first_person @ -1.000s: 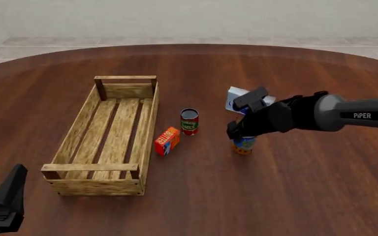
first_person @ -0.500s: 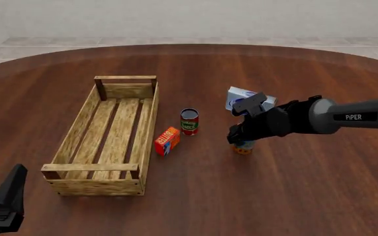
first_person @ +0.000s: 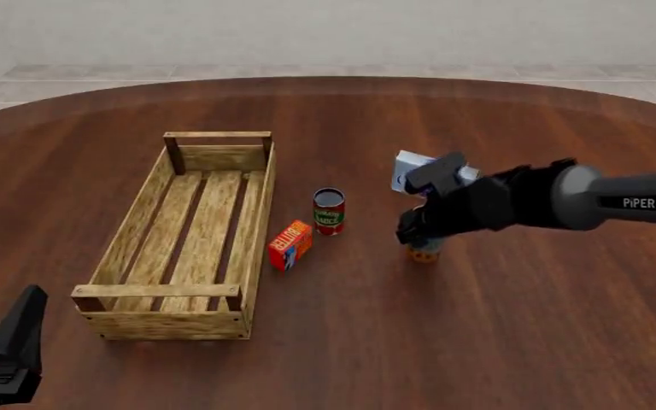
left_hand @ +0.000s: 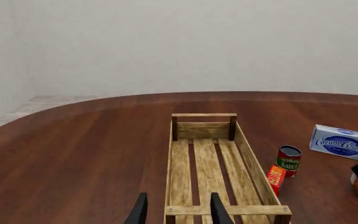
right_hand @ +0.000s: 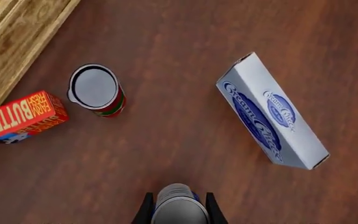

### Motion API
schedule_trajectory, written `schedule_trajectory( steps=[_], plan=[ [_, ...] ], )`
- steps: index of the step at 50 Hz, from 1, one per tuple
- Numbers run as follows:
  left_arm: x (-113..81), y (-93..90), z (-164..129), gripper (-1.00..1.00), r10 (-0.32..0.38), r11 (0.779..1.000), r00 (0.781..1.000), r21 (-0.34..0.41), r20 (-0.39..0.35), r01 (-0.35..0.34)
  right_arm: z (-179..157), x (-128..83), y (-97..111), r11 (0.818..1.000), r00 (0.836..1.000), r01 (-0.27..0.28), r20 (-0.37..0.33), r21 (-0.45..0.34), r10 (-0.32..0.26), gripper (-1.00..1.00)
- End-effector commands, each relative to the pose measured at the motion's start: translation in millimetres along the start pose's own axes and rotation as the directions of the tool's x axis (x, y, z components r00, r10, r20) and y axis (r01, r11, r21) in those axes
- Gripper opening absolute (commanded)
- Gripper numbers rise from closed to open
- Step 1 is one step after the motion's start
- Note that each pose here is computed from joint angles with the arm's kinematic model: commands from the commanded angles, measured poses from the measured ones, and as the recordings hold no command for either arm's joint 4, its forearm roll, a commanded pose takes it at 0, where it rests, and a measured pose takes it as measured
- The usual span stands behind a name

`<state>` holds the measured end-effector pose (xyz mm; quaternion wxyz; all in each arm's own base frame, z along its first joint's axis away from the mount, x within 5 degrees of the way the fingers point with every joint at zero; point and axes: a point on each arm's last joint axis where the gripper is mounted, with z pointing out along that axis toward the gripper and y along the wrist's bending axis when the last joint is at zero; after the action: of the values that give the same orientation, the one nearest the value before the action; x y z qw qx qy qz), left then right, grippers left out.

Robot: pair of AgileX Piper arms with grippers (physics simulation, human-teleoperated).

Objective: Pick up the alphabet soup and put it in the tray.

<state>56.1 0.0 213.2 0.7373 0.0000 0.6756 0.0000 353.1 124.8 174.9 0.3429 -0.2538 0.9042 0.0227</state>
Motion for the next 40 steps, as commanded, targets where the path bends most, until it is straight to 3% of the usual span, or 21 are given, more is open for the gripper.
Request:
schedule_trajectory(
  steps=[1, 13, 28, 32, 40],
  plan=[
    [0.0, 0.0, 0.0, 1.0, 0.0, 1.0, 1.0, 0.0, 0.0, 0.0, -24.0, -16.9, 4.5, 1.0, 0.998, 0.007, 0.057, -0.002, -0.007, -1.0],
    [0.0, 0.0, 0.0, 1.0, 0.0, 1.0, 1.0, 0.0, 0.0, 0.0, -48.3, -34.1, 19.4, 0.998, 0.993, 0.056, 0.107, -0.024, -0.053, -1.0],
    [0.0, 0.0, 0.0, 1.0, 0.0, 1.0, 1.0, 0.0, 0.0, 0.0, -81.4, -72.8, 63.5, 0.988, 0.971, 0.125, 0.217, -0.096, -0.102, -1.0],
    [0.0, 0.0, 0.0, 1.0, 0.0, 1.0, 1.0, 0.0, 0.0, 0.0, -94.9, -84.4, 76.4, 0.985, 0.962, 0.126, 0.258, -0.122, -0.091, -1.0],
    [0.0, 0.0, 0.0, 1.0, 0.0, 1.0, 1.0, 0.0, 0.0, 0.0, -95.8, -95.5, 105.5, 0.971, 0.951, 0.167, 0.287, -0.169, -0.114, -1.0]
  ],
)
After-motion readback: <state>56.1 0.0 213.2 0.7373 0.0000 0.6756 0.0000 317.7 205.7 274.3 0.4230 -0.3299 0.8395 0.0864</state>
